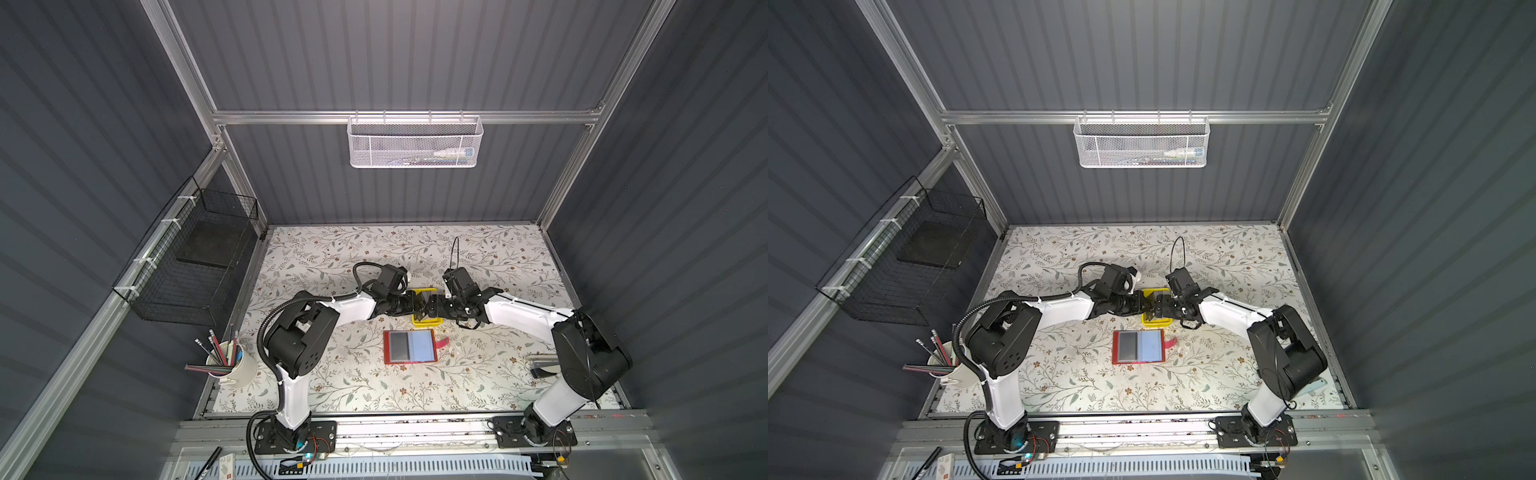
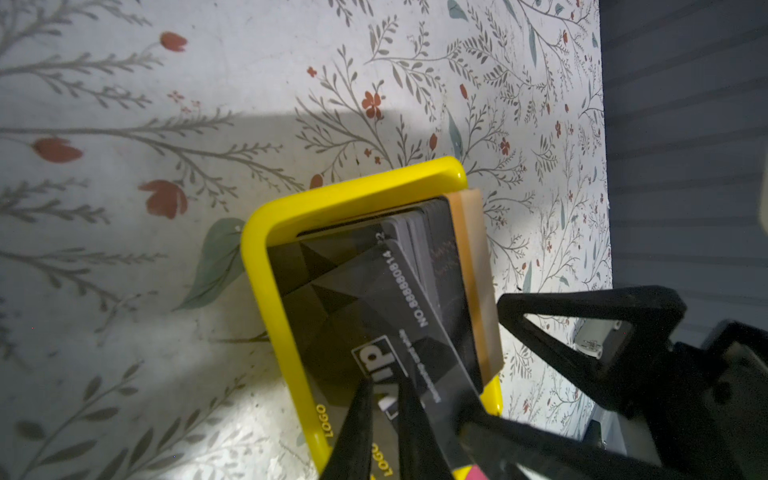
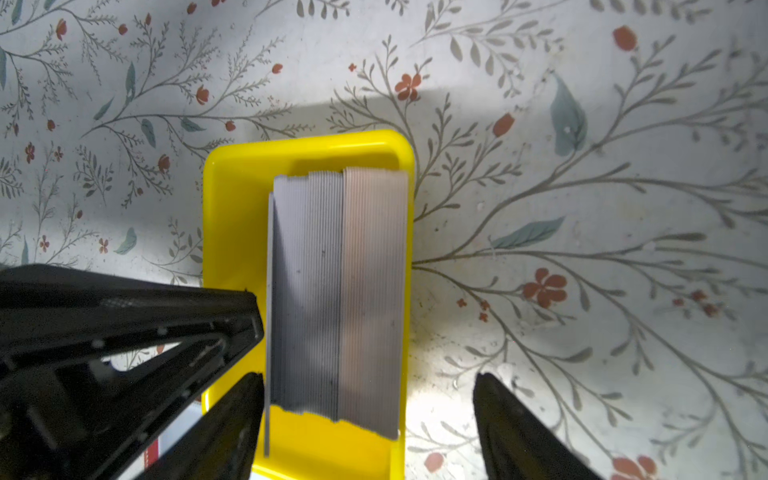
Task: Put the credit cards into the card holder
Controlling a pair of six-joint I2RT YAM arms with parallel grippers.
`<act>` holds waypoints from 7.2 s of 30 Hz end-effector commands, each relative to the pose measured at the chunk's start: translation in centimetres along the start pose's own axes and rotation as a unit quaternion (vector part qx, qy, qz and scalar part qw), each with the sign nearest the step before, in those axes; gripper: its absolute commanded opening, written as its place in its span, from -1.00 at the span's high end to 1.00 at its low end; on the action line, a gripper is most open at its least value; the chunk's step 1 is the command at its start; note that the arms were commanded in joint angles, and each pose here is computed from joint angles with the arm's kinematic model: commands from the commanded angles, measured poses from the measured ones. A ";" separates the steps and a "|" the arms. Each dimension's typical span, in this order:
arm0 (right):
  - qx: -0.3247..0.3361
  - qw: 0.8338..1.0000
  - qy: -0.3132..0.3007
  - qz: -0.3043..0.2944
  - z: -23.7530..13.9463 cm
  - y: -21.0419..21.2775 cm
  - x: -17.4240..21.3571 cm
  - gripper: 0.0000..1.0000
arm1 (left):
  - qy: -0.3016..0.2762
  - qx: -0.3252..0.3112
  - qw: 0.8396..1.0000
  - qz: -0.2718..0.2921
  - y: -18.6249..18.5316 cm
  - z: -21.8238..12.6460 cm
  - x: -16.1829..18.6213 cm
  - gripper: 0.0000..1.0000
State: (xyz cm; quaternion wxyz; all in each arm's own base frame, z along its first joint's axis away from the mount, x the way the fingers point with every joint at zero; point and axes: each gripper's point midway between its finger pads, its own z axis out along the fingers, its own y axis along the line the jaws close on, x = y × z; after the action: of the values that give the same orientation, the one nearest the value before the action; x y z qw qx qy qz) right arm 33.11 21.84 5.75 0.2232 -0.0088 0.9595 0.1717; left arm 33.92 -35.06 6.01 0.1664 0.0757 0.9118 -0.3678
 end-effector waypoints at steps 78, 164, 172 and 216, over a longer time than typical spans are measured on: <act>0.032 0.998 0.052 -0.028 1.2 -0.6 0.5 -0.75 | -0.009 0.013 0.999 0.032 -1.2 -2.5 0.5 0.66; 0.025 0.999 0.041 -0.006 2.1 -2.5 -2.5 -0.74 | 0.036 -0.004 0.999 0.030 -0.4 1.1 0.9 0.70; 0.029 0.999 0.032 -0.024 1.1 -2.4 -3.7 -0.74 | 0.040 -0.003 0.999 0.028 -0.3 1.4 1.0 0.70; 0.003 1.000 0.023 -0.010 -0.2 -1.6 -3.1 -0.72 | 0.039 -0.001 0.999 0.024 -0.5 1.7 0.6 0.70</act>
State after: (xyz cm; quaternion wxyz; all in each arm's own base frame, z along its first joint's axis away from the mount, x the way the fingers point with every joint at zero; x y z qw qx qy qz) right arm 35.63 20.17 6.22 0.2008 -0.0258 0.9646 0.1691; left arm 34.08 -36.65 6.02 0.1570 0.1107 0.9090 -0.3698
